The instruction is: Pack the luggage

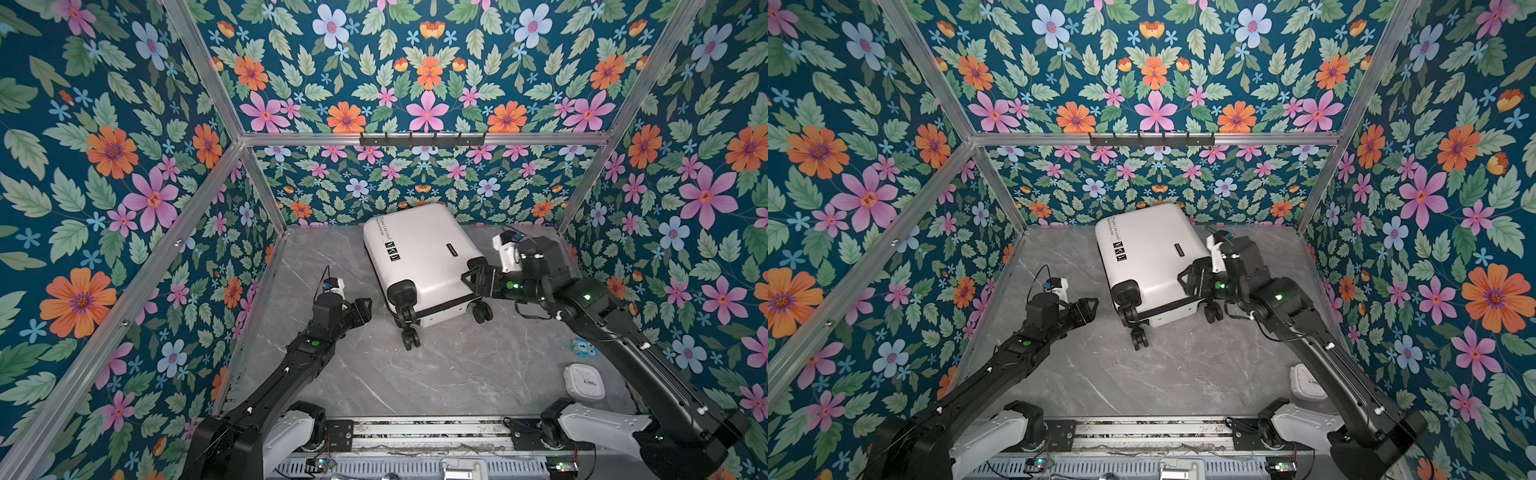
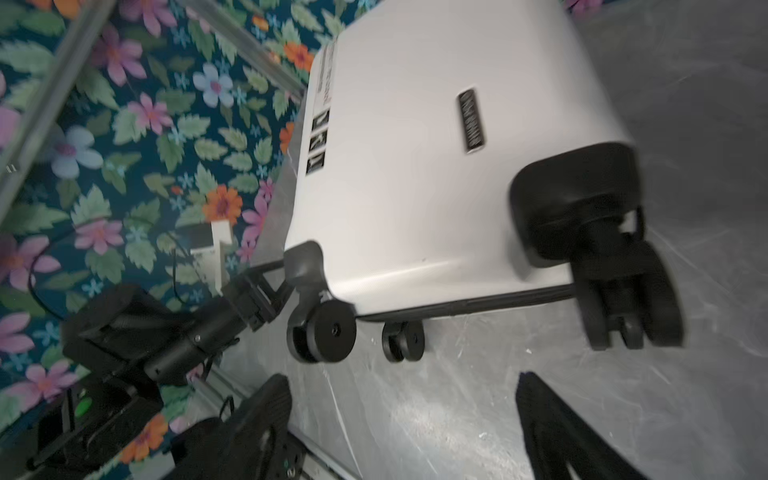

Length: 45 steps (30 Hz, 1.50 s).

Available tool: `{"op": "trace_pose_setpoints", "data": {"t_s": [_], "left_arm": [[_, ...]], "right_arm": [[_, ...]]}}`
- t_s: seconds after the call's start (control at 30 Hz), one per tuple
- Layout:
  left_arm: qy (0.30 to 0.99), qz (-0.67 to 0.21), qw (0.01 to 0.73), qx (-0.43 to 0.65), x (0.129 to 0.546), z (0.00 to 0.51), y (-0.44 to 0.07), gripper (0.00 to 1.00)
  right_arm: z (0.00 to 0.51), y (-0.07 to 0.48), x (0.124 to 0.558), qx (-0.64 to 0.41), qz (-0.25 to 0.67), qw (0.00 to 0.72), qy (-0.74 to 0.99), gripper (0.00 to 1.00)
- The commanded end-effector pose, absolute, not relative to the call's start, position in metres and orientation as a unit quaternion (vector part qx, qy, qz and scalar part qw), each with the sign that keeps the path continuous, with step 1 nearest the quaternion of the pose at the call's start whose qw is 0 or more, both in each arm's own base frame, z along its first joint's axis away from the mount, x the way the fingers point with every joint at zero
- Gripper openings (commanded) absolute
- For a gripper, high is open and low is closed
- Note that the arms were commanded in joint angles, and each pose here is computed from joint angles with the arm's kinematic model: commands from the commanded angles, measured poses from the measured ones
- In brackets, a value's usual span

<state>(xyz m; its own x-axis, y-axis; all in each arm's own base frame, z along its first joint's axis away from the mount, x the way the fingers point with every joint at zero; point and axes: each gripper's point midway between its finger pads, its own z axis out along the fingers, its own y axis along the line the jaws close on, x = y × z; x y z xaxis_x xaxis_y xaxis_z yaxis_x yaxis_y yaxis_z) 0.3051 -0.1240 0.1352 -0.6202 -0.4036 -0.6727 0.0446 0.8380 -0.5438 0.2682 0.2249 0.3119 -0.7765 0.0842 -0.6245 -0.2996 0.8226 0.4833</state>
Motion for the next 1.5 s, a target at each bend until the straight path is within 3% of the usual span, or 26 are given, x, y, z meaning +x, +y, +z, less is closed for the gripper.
{"op": "trace_pose_setpoints", "data": {"t_s": [0.0, 0.4, 0.57, 0.97, 1.07, 1.23, 1.37, 1.47], "left_arm": [[0.841, -0.274, 0.449, -0.129, 0.307, 0.143, -0.118, 0.71], [0.833, -0.29, 0.445, -0.154, 0.293, 0.124, -0.106, 0.71], [0.83, -0.299, 0.444, -0.156, 0.291, 0.122, -0.105, 0.71], [0.832, -0.303, 0.443, -0.14, 0.291, 0.122, -0.106, 0.71], [0.833, -0.305, 0.442, -0.133, 0.291, 0.121, -0.108, 0.69], [0.832, -0.32, 0.443, -0.097, 0.29, 0.12, -0.118, 0.61], [0.819, -0.34, 0.457, -0.071, 0.292, 0.125, -0.127, 0.57], [0.813, -0.352, 0.462, -0.049, 0.295, 0.129, -0.135, 0.54]], "right_arm": [[0.296, 0.255, 0.257, -0.108, 0.25, 0.309, 0.911, 0.86], [0.237, 0.341, 0.215, -0.196, 0.212, 0.205, 0.935, 0.9], [0.22, 0.358, 0.218, -0.195, 0.205, 0.187, 0.941, 0.9], [0.161, 0.373, 0.248, -0.194, 0.097, 0.163, 0.963, 0.78], [0.159, 0.372, 0.255, -0.189, 0.079, 0.171, 0.964, 0.67], [0.169, 0.366, 0.264, -0.186, 0.061, 0.19, 0.962, 0.34], [0.185, 0.363, 0.269, -0.197, 0.06, 0.205, 0.957, 0.21], [0.192, 0.361, 0.271, -0.206, 0.053, 0.213, 0.954, 0.17]]}}
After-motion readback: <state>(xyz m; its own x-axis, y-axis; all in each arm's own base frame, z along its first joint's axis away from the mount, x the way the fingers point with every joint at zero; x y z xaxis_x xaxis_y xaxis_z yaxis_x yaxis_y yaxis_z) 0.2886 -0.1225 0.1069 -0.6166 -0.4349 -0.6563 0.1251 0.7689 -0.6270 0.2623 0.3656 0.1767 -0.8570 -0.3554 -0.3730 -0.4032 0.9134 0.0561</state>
